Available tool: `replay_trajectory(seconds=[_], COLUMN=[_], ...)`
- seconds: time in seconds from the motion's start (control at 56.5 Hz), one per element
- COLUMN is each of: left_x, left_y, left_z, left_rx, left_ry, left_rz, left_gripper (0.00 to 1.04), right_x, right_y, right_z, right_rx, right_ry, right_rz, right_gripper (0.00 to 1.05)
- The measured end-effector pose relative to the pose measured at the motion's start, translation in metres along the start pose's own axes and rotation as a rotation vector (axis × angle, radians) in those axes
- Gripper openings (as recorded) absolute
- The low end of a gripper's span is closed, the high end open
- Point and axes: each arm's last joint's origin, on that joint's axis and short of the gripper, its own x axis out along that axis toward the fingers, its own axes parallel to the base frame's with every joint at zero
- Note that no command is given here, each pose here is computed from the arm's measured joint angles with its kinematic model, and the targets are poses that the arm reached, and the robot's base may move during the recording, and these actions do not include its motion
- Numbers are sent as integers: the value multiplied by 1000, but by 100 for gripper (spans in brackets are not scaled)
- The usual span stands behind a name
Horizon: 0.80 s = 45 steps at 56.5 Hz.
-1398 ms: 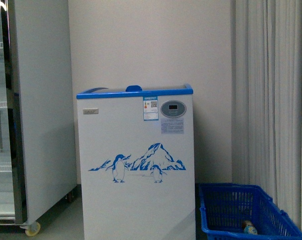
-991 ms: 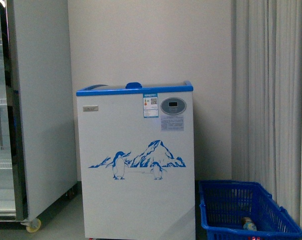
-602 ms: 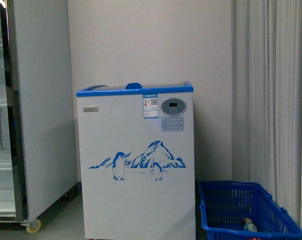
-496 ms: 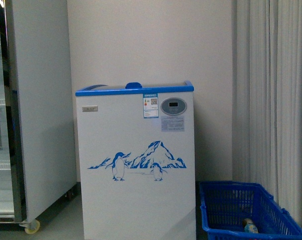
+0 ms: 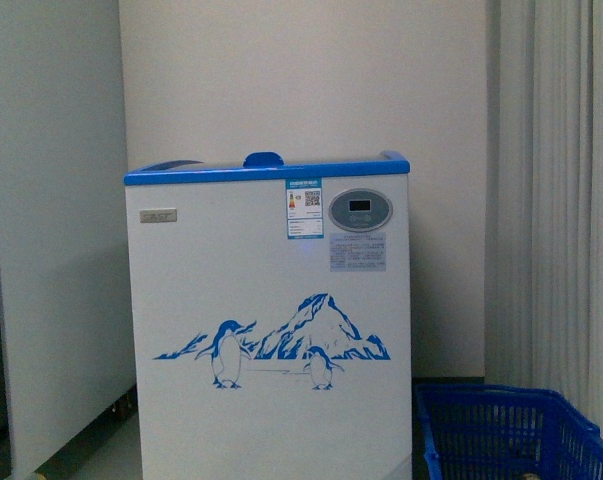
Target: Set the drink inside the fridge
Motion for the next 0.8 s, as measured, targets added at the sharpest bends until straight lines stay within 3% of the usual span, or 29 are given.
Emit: replay_trajectory(seconds=[0.796], left_x=[0], left_y=[0], left_z=[0], left_rx=[0], left_ry=[0], left_rz=[0], left_gripper=[97], right_x=[0], right_y=[0], right_z=[0], right_rx=[0], right_ry=[0], right_rz=[0], right_gripper=[97])
